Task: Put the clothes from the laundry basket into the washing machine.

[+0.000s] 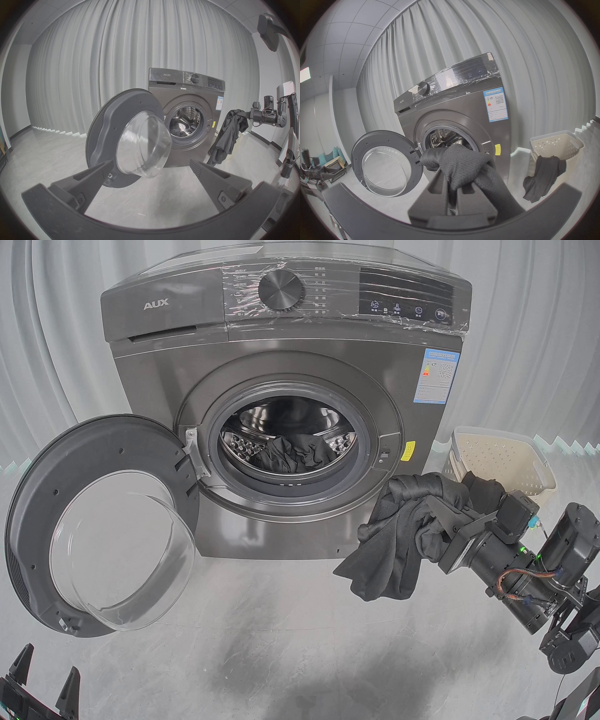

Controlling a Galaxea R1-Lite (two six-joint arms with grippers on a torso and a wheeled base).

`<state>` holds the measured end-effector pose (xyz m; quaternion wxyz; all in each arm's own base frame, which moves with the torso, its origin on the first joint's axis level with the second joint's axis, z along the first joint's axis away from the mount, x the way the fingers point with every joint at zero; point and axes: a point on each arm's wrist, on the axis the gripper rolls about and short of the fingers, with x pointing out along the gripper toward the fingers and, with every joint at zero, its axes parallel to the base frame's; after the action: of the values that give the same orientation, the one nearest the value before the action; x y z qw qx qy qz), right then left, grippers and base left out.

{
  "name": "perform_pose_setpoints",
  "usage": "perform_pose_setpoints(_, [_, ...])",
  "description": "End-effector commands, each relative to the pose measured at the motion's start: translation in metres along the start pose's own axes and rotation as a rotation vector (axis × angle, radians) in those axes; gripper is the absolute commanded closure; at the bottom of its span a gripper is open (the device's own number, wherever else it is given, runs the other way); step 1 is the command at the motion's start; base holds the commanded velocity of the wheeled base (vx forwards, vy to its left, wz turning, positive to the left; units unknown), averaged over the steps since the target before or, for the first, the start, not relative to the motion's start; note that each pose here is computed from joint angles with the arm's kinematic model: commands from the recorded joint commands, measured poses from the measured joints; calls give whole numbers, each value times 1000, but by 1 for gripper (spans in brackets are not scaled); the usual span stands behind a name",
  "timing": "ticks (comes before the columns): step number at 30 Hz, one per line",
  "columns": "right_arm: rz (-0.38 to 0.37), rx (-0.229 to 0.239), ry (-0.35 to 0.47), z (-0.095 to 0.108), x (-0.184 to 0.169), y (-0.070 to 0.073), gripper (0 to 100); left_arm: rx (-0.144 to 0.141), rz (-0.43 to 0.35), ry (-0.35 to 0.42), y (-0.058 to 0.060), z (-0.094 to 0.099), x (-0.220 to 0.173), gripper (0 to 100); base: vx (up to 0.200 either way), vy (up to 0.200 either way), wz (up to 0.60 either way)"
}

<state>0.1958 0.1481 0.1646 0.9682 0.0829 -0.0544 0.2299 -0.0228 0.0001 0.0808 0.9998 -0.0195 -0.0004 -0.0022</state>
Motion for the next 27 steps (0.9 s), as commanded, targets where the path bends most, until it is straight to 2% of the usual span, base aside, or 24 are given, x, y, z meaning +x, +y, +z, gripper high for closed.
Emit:
perform_pose_setpoints(1, [31, 3, 37, -10, 4, 7, 100, 2, 6, -2, 0, -5, 0, 0, 0, 0, 0])
perform_pose_setpoints(9, [61, 20, 13, -6, 11, 17, 100, 10, 4, -1, 0, -5, 0, 0, 0, 0, 0])
perform_pose_setpoints(14, [65, 20, 35, -16, 15, 21, 100, 39, 3, 1, 0, -5, 0, 0, 0, 0, 0])
perform_pose_setpoints(16, [65, 20, 35, -16, 15, 21, 100, 39, 3, 1, 0, -5, 0, 0, 0, 0, 0])
perform_pose_setpoints(17, [90, 28, 33, -17, 18, 29, 100, 39, 3, 1, 0, -5, 0, 0, 0, 0, 0])
perform_pose_setpoints(22, [114, 34, 46, -24, 23, 39, 100, 42, -19, 1, 0, -5, 0, 0, 0, 0, 0])
perform_pose_setpoints(27, [129, 36, 49, -26, 24, 44, 100, 45, -34, 1, -1, -5, 0, 0, 0, 0, 0])
